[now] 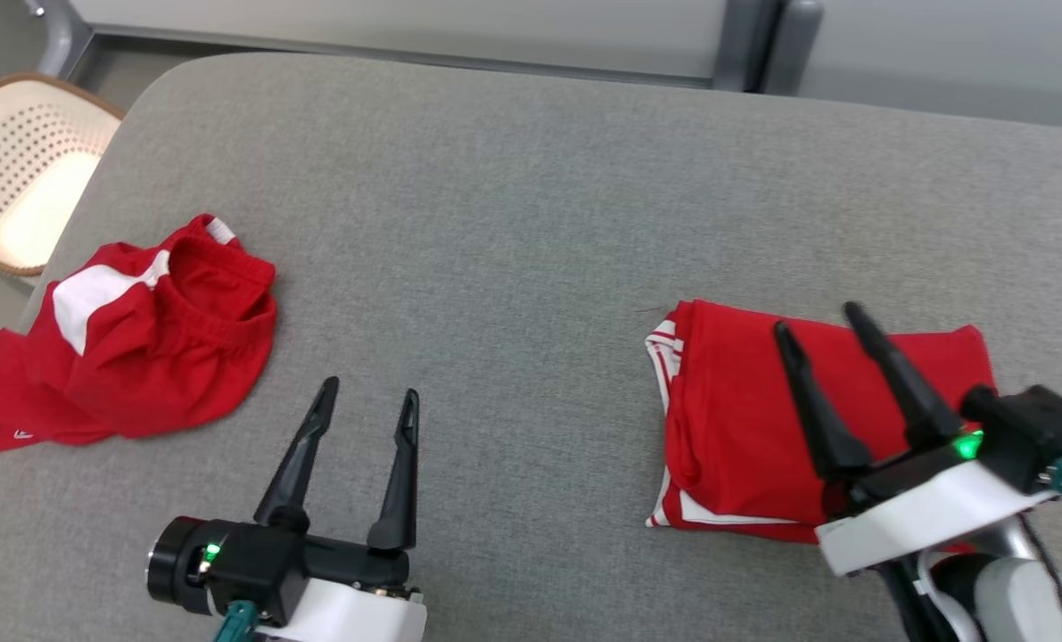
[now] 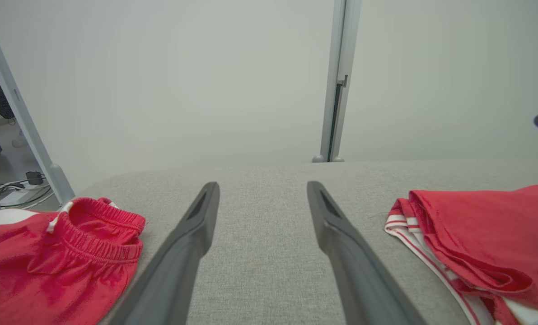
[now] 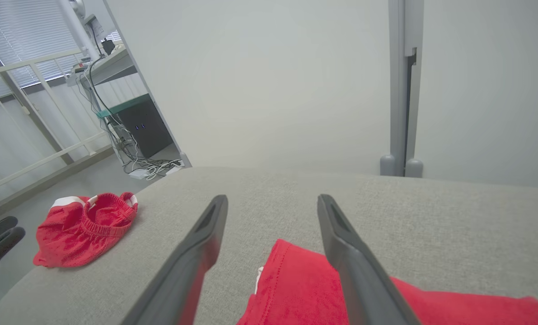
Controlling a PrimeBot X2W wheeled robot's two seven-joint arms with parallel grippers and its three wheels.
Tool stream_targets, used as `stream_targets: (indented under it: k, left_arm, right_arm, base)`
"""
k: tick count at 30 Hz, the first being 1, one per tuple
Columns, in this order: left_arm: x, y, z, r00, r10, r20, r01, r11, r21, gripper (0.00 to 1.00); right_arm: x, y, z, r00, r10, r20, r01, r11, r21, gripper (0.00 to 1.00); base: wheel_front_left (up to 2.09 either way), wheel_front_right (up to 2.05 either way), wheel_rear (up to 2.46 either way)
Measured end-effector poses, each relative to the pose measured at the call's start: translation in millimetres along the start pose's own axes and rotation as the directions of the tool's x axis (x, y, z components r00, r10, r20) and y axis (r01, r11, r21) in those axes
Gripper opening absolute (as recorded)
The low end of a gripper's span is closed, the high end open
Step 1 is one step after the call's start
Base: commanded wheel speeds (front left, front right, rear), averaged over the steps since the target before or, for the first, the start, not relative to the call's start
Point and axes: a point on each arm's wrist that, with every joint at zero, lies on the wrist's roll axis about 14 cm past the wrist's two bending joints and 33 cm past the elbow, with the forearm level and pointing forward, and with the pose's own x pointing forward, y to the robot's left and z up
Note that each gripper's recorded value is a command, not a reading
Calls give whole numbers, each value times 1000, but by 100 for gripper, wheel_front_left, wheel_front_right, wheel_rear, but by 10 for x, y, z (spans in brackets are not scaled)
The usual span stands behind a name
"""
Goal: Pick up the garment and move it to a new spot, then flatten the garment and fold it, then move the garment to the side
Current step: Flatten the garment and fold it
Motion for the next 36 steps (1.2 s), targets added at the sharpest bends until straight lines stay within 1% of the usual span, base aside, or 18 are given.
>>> stream_targets:
  k: [2,4,5,6,7,9,11,12,13,16,17,18,20,24,31,36]
  left_arm:
    - [17,5,97,999,7,32,-7,1000,-9,100]
    - [34,1,198,998,7,65,-5,1000,-18,100]
    - [43,-4,238,997,5,79,-4,1000,-20,100]
    - [44,-14,266,996,3,88,-1,1000,-23,100]
    - [37,-12,274,996,4,91,-2,1000,-26,100]
    - [17,-29,283,996,-1,94,4,1000,-31,100]
    - [-2,-68,300,995,-13,100,17,999,-37,100]
    - [-25,-81,298,995,-19,100,24,999,-47,100]
    - [-35,-95,301,995,-23,101,28,998,-52,100]
    - [-83,-126,315,994,-36,106,42,998,-55,100]
    - [-108,-137,321,993,-43,108,49,997,-55,100]
    - [-136,-133,322,993,-43,108,49,997,-55,100]
    - [-192,-105,330,993,-33,109,41,997,-71,100]
    - [-306,-108,289,995,-39,96,45,997,-57,100]
    - [-411,-149,220,995,-61,76,63,998,-26,100]
    - [-431,-131,223,995,-58,78,58,998,3,100]
  right_arm:
    - [-82,-125,202,997,-24,76,28,999,-40,100]
    - [-173,-118,308,993,1,120,8,997,-75,100]
    - [-225,-155,373,988,-5,156,16,997,-72,100]
    - [-289,-252,411,984,-26,177,45,994,-104,100]
    - [-360,-315,423,982,-29,187,58,987,-152,100]
    - [-494,-465,451,968,-82,239,118,983,-143,100]
    - [-603,-469,356,967,-91,236,131,978,-161,100]
    - [-725,-559,265,967,-131,221,176,964,-198,100]
    - [-786,-601,226,965,-153,211,199,956,-217,100]
    - [-933,-624,361,939,-211,271,276,933,-231,100]
    - [-995,-618,337,937,-224,268,291,925,-245,100]
    - [-1063,-603,265,938,-237,252,300,920,-251,100]
    - [-1198,-582,133,933,-277,231,328,917,-228,100]
    - [-1355,-562,128,914,-319,250,373,904,-209,100]
    - [-1481,-530,166,899,-339,275,400,894,-204,100]
    - [-1457,-511,163,901,-335,275,395,897,-200,100]
  base:
    - [0,0,0]
    - [0,0,0]
    - [0,0,0]
    - [0,0,0]
    - [0,0,0]
    - [0,0,0]
    - [0,0,0]
    - [0,0,0]
    - [0,0,0]
    - [0,0,0]
    - [0,0,0]
    - [0,0,0]
    - [0,0,0]
    - [0,0,0]
    - [0,0,0]
    - [0,0,0]
